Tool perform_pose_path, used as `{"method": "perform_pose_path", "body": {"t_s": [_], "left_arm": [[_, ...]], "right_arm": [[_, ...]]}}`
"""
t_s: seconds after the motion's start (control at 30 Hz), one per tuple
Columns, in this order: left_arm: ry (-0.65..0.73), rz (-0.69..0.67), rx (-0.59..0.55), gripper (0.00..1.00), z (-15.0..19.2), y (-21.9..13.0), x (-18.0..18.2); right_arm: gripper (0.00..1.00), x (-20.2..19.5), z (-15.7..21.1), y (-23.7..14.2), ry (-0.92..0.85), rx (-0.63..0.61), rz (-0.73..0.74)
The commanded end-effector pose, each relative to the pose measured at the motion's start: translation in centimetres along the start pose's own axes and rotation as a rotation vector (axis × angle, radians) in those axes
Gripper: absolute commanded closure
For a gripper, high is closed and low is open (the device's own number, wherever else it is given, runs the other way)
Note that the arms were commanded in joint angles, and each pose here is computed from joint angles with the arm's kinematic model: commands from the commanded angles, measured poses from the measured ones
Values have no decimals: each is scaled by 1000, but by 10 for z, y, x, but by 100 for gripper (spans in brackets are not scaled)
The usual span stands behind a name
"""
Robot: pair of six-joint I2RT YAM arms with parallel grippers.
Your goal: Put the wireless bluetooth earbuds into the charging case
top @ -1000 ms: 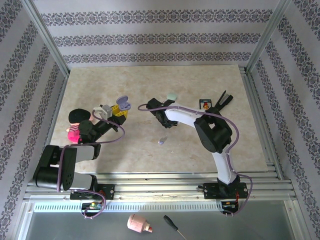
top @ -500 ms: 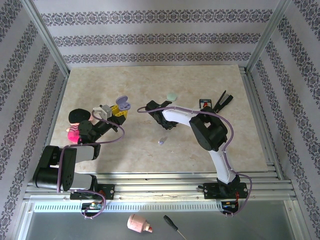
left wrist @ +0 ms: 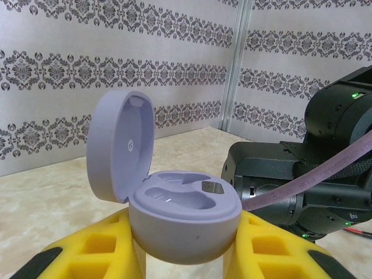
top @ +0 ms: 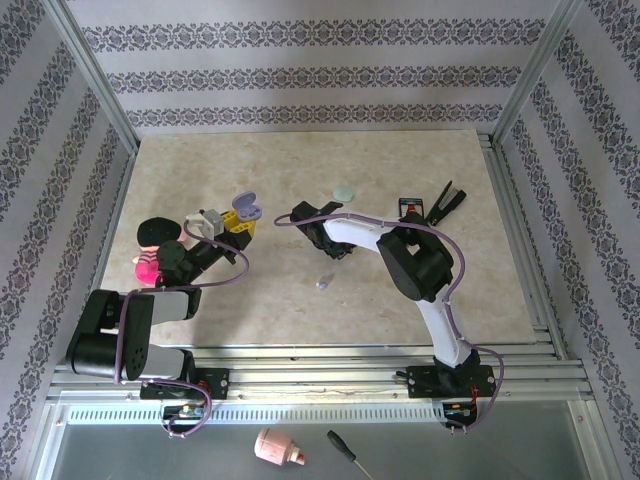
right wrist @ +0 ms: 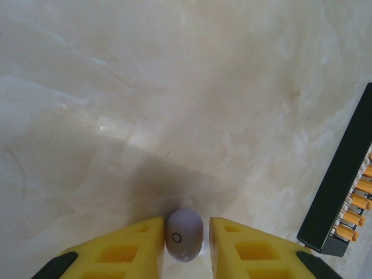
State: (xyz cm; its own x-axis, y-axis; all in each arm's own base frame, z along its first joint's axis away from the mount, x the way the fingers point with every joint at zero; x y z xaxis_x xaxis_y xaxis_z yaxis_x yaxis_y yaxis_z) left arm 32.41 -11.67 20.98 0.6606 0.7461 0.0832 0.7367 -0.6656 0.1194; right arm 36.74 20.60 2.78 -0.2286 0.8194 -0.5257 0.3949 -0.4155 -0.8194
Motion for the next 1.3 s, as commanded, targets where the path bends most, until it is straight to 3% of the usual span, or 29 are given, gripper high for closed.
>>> {"method": "perform_pose_path", "body": {"t_s": [0.0,0.43,0.87,1.27], "left_arm": [[30,11,-56,81,-15,-1,1],[24,22,-51,81,-13,0,-1],[11,59,-46,81,-12,4,-5],[-15,138,-24,81,-2,15,-18]], "right_arm": [[75,-8,1,7,-12,21,43],[83,-13,-1,4,18,30,-20],[81,-8,-3,-41,287,20,-453],[79,-19,-6,-43,653,86,-737]]}}
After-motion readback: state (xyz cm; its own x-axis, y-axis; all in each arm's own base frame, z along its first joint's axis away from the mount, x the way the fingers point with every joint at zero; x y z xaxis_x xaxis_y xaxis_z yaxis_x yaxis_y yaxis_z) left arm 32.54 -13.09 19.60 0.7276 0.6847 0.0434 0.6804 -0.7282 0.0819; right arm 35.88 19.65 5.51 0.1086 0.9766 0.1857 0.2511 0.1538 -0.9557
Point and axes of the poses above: each hand's point on the last joint's axis, 136 mm out from that joint toward the fingers, its own y axis out along the fingers, its own x axis along the line the jaws close on, z = x × y, the point moved 1 cm from there along -y, back along the fingers, and after that the axes turned 10 degrees about y, right-handed, at the moved point
